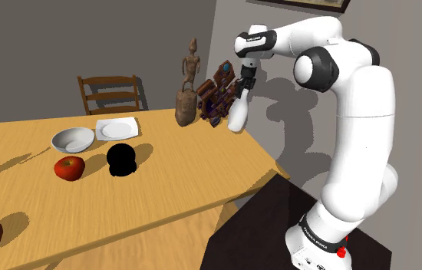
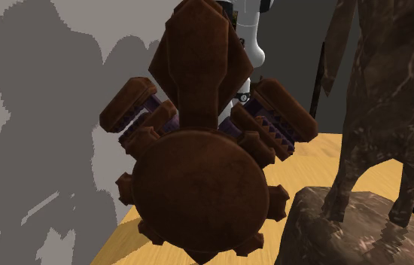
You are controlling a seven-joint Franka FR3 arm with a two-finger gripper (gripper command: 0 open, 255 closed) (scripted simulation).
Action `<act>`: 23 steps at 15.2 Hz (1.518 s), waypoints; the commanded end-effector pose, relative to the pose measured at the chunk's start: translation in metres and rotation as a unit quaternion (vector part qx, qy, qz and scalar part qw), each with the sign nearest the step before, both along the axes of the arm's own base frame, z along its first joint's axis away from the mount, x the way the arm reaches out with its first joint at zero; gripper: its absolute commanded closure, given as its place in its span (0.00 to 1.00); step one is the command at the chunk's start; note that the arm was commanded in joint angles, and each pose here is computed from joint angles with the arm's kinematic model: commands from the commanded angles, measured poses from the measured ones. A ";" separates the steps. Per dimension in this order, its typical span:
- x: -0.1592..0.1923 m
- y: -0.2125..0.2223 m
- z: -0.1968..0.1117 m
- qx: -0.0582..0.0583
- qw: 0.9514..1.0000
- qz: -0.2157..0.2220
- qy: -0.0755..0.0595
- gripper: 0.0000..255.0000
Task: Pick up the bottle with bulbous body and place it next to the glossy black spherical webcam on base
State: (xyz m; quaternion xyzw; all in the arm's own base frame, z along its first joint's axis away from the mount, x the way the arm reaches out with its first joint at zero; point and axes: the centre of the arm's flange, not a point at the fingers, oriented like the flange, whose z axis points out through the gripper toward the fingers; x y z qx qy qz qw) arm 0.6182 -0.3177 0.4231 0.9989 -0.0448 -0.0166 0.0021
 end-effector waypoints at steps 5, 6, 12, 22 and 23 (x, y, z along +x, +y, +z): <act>0.000 0.000 0.032 0.000 1.000 0.000 0.000 1.00; 0.000 0.000 0.038 0.000 1.000 0.000 0.000 1.00; 0.000 0.000 0.069 0.000 1.000 0.000 0.000 1.00; 0.000 0.000 0.122 0.000 1.000 0.000 0.000 1.00; 0.000 0.000 0.127 0.000 1.000 0.000 0.000 1.00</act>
